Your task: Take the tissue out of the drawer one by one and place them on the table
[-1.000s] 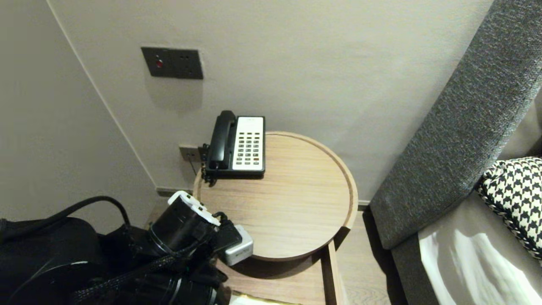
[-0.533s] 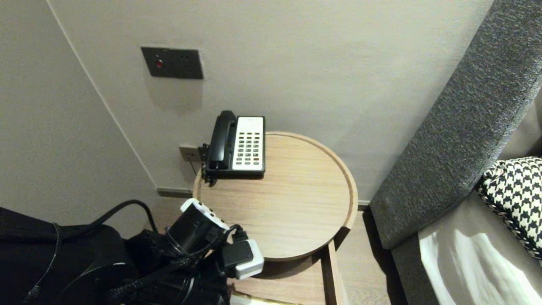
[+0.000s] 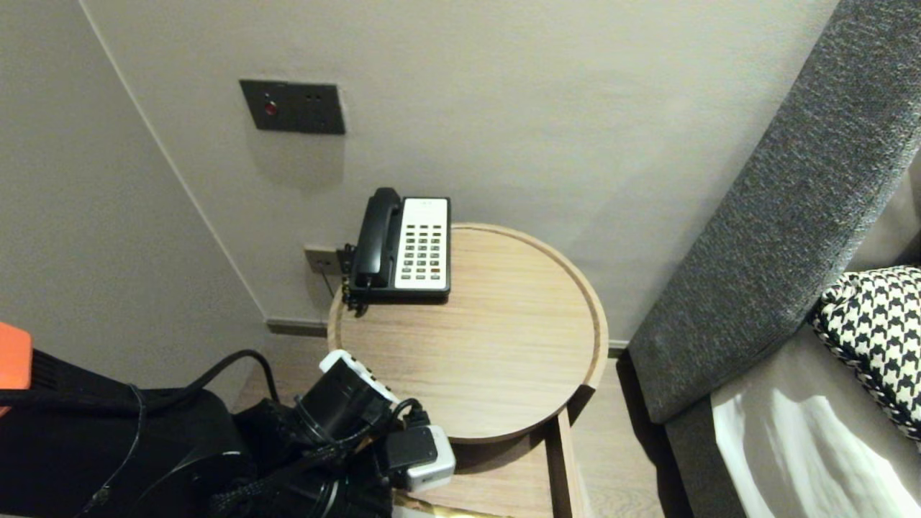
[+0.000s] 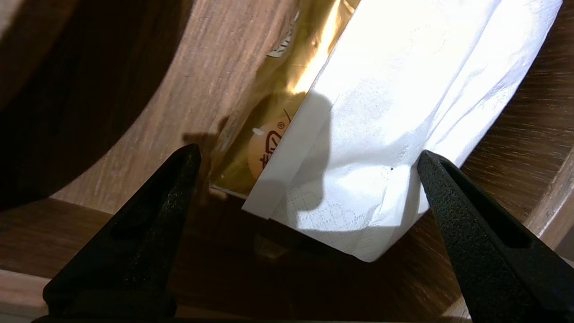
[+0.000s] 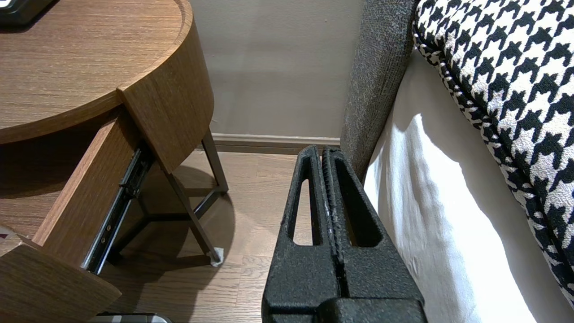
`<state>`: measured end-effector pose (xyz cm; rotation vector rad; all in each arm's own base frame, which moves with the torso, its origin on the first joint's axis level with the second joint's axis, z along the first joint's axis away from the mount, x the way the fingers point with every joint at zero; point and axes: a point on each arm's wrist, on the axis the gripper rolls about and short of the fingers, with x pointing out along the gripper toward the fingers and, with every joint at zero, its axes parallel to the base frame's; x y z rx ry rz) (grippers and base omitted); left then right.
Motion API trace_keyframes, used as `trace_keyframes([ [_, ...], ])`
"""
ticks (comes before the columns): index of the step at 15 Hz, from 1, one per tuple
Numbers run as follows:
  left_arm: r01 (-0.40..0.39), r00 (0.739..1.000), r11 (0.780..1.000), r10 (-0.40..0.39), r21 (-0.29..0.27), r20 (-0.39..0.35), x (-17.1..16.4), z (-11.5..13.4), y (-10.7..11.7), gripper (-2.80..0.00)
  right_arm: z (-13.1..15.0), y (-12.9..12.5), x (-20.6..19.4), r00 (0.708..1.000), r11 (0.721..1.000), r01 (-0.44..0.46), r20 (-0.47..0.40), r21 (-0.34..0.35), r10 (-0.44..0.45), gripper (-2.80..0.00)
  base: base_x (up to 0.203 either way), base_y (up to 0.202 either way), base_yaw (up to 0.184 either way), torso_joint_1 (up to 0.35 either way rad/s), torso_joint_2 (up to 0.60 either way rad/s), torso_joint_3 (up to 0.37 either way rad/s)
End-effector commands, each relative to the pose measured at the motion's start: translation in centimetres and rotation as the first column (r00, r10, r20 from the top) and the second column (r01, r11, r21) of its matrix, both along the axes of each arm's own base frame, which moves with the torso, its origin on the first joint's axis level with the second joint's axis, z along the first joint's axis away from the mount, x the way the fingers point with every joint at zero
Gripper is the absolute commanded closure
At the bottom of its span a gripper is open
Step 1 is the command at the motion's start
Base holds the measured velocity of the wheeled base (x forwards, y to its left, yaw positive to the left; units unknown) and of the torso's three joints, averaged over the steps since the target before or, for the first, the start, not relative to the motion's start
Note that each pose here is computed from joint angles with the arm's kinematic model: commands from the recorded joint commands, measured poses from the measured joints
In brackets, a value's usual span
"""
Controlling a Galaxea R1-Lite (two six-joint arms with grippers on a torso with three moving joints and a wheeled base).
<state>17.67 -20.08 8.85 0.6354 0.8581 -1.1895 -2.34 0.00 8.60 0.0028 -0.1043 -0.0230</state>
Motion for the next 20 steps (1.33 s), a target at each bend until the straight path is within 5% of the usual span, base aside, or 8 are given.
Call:
trace_keyframes([
  [1, 0.010, 1.000, 1.000, -0.010, 0.011, -0.010, 0.0, -0.4, -0.3, -2.80, -1.1, 0.0, 0.3, 0.999, 1.000, 0.000, -0.038, 0.001, 0.000, 0.00, 0.000, 0.000, 0.000, 0.000, 0.00, 0.000],
  [20, 0.000, 0.999, 0.992, 0.005, -0.123, 0.044, 0.0, 3.0, 0.1, -2.80, -1.1, 0.0, 0.3, 0.999, 1.000, 0.001, -0.038, 0.001, -0.001, 0.00, 0.000, 0.000, 0.000, 0.000, 0.00, 0.000],
])
